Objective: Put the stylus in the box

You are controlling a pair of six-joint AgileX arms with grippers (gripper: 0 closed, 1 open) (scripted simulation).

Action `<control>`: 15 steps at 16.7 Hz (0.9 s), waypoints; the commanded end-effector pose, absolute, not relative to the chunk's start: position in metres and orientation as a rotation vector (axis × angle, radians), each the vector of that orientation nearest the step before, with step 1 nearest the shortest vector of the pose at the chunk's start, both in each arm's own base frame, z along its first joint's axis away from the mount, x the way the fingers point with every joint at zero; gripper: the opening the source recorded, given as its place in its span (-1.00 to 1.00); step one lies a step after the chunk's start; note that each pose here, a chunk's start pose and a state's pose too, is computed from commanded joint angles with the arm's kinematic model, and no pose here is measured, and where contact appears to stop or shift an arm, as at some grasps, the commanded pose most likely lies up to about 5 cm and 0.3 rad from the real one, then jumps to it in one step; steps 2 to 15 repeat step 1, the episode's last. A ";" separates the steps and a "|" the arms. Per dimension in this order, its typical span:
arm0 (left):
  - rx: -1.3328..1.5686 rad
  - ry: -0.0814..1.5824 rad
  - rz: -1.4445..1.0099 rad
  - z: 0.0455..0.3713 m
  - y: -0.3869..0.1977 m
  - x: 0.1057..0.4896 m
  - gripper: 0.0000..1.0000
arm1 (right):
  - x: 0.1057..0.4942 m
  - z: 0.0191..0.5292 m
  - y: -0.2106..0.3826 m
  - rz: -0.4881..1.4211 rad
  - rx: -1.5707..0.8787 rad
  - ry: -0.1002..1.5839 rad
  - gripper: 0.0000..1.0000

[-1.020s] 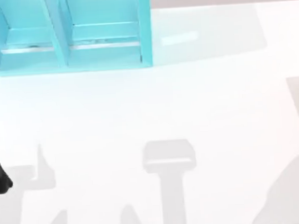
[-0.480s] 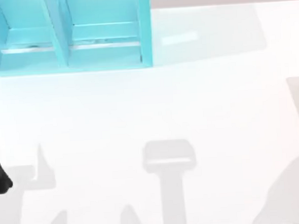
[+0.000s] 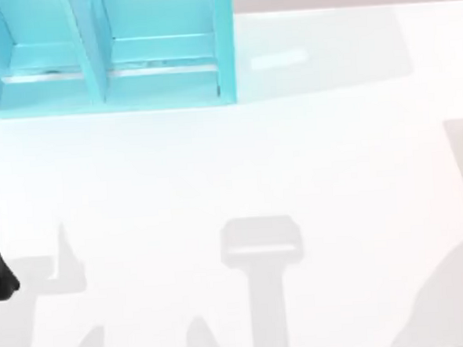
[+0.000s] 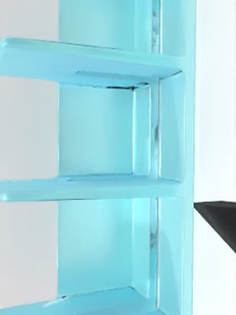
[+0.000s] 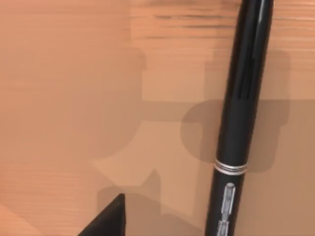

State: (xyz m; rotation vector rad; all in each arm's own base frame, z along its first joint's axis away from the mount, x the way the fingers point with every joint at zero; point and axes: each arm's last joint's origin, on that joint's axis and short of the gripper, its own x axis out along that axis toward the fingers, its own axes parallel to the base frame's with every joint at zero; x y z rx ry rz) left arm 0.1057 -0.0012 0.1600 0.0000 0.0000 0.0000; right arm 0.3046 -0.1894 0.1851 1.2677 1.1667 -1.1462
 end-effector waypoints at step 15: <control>0.000 0.000 0.000 0.160 -0.001 0.106 1.00 | 0.305 0.185 -0.189 -1.146 1.268 1.167 1.00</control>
